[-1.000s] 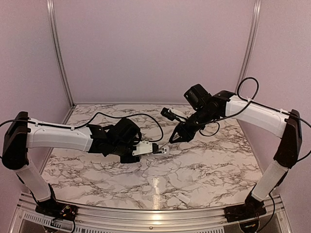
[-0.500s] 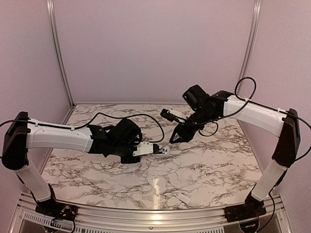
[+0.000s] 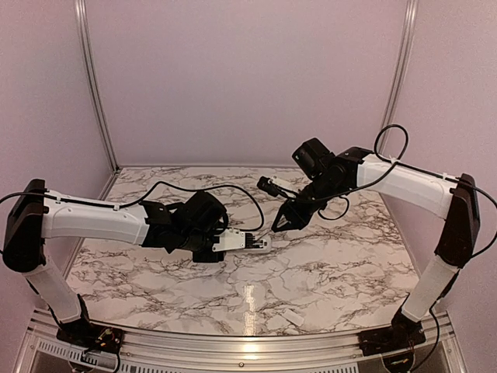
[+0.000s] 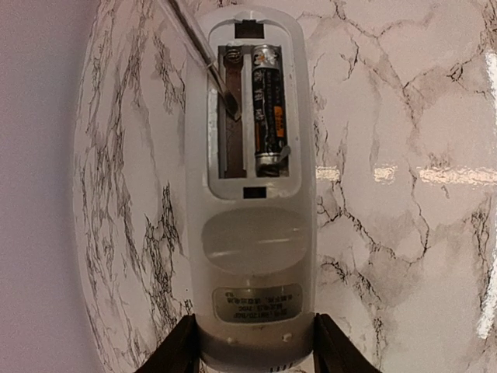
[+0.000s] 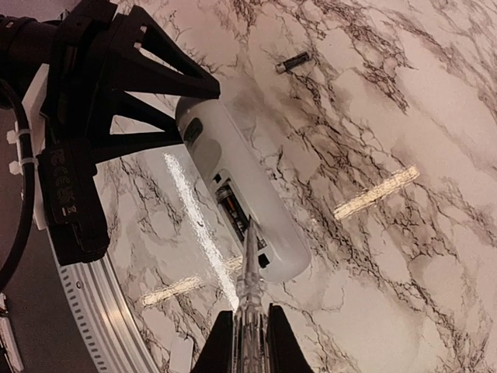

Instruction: Unload the batteries from the remote control

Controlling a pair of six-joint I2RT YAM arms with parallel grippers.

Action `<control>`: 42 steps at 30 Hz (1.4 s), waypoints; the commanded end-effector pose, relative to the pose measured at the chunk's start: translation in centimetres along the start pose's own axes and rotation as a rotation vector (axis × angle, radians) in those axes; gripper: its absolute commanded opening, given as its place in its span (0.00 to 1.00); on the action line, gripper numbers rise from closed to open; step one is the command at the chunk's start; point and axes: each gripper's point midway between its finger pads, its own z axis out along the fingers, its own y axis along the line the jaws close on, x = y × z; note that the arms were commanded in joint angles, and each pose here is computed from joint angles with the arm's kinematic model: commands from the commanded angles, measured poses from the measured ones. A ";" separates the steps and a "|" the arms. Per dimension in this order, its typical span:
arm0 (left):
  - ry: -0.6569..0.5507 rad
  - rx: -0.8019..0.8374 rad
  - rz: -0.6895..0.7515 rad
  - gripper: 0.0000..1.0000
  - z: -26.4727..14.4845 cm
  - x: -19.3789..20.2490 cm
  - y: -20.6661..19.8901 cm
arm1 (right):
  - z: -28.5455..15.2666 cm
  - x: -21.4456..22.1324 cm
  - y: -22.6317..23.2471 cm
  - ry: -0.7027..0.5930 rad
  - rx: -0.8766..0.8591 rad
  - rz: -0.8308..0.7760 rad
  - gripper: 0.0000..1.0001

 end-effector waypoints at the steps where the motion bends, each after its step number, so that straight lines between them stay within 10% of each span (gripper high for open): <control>1: -0.048 -0.087 -0.007 0.01 -1.2 -1.7 2.5 | 0.3 0.5 1.1 0.011 -0.046 -0.007 0.00; 42: -0.029 -0.046 0.008 0.00 -0.1 -1.5 0.8 | -0.8 -0.2 0.4 -0.010 0.028 -0.016 0.00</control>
